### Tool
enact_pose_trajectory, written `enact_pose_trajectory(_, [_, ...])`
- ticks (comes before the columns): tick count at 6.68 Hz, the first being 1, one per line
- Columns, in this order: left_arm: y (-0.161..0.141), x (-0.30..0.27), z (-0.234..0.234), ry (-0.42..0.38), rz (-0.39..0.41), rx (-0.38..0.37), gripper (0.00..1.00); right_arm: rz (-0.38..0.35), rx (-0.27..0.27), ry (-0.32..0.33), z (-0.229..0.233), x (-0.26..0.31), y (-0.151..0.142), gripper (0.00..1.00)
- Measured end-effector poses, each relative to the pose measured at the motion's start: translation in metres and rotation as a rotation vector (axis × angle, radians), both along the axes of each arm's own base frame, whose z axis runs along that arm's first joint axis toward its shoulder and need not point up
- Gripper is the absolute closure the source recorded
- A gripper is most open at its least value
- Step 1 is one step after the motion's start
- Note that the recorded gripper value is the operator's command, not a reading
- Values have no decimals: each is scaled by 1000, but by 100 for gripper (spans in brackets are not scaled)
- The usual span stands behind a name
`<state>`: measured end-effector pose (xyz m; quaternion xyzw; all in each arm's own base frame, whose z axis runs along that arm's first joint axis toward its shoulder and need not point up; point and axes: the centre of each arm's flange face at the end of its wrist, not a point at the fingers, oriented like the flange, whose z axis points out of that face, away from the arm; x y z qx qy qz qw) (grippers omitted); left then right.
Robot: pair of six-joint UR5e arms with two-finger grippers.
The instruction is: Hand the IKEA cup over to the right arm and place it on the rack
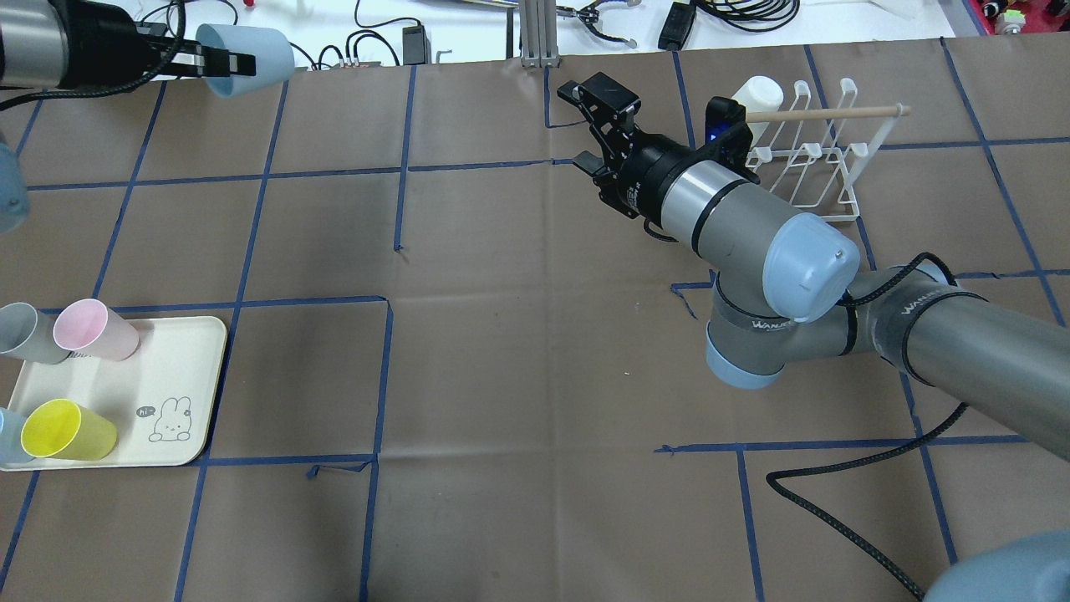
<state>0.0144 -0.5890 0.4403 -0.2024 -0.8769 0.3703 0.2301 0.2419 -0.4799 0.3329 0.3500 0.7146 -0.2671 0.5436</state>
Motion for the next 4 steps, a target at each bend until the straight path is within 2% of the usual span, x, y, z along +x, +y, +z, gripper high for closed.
enact_pose_trajectory(2, [-11, -21, -43, 91, -97, -156, 100, 4, 10, -3, -5, 3, 0, 0])
enact_pose_trajectory(4, [-11, -63, -56, 157, -135, -233, 100, 3, 17, -3, -7, 2, -1, 0])
